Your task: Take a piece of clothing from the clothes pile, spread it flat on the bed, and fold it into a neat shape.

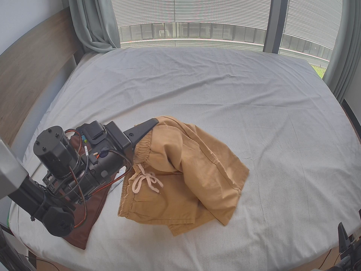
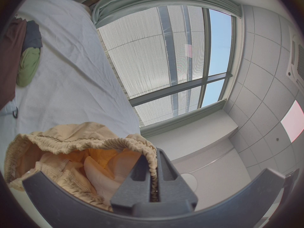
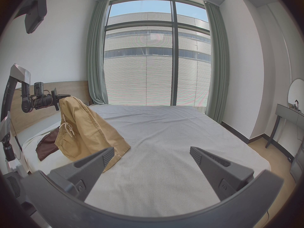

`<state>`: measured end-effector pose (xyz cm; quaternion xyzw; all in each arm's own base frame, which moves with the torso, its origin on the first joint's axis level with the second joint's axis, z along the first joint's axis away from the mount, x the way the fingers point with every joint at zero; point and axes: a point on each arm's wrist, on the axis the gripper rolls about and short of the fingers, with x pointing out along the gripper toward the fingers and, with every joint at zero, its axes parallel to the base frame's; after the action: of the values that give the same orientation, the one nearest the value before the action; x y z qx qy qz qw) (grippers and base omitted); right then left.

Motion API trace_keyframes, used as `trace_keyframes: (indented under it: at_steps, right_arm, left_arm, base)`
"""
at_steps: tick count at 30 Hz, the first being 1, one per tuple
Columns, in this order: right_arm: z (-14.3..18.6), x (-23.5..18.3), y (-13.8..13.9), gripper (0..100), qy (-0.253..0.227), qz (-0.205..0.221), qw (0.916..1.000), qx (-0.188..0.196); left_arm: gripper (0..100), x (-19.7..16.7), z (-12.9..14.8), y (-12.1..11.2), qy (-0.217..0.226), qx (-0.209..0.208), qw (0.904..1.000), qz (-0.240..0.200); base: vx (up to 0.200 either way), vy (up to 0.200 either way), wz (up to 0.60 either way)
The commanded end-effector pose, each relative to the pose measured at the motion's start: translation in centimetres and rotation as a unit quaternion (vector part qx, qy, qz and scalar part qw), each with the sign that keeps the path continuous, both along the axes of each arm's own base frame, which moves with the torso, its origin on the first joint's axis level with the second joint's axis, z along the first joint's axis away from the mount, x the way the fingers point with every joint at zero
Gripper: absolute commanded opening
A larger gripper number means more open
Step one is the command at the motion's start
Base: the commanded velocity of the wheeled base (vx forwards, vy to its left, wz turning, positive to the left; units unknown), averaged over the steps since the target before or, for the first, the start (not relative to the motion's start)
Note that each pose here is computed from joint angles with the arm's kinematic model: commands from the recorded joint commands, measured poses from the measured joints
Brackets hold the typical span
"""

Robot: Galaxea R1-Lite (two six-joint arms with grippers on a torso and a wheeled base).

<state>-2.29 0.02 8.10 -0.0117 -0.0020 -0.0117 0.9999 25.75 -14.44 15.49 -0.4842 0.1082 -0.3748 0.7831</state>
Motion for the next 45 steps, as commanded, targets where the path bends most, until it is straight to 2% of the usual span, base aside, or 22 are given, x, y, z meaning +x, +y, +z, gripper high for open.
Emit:
trace_keyframes:
  at_steps: [1, 6, 11, 16, 19, 23, 28, 34, 45]
  right_arm:
    - [-0.5, 0.0, 0.0, 100, 0.001, 0.0, 1.0, -0.001]
    - [-0.5, 0.0, 0.0, 100, 0.001, 0.0, 1.0, -0.001]
    - [-0.5, 0.0, 0.0, 100, 0.003, -0.001, 1.0, -0.001]
    - [-0.5, 0.0, 0.0, 100, 0.002, -0.001, 1.0, -0.001]
    - [-0.5, 0.0, 0.0, 100, 0.003, -0.001, 1.0, -0.001]
    - [-0.5, 0.0, 0.0, 100, 0.003, -0.001, 1.0, -0.001]
    - [-0.5, 0.0, 0.0, 100, 0.002, -0.001, 1.0, 0.0]
    - [-0.5, 0.0, 0.0, 100, 0.003, -0.001, 1.0, 0.0]
    - [-0.5, 0.0, 0.0, 100, 0.002, -0.004, 1.0, 0.008]
  left_arm:
    - [0, 0.1, -0.9, 1.4, 0.007, 0.023, 0.9994, 0.025]
    - [0, -0.4, -1.7, 2.7, 0.026, 0.034, 0.9982, 0.041]
    - [0, -0.6, -2.0, 4.0, 0.032, 0.041, 0.9981, 0.034]
    - [0, -0.9, -2.3, 4.2, 0.024, 0.06, 0.9976, 0.025]
    - [0, -0.5, -2.5, 4.7, 0.013, 0.077, 0.9962, 0.039]
    - [0, 0.0, -2.4, 5.7, 0.012, 0.076, 0.9954, 0.057]
    - [0, -0.2, -2.7, 6.0, 0.015, 0.084, 0.9947, 0.058]
    - [0, 0.7, -4.7, 7.7, -0.003, 0.158, 0.985, 0.069]
    - [0, 0.8, -5.8, 8.1, 0.01, 0.176, 0.9817, 0.072]
  base:
    - [0.0, 0.0, 0.0]
    - [0.0, 0.0, 0.0]
    - [0.0, 0.0, 0.0]
    - [0.0, 0.0, 0.0]
    - [0.0, 0.0, 0.0]
    - [0.0, 0.0, 0.0]
    - [0.0, 0.0, 0.0]
    - [0.0, 0.0, 0.0]
    - [0.0, 0.0, 0.0]
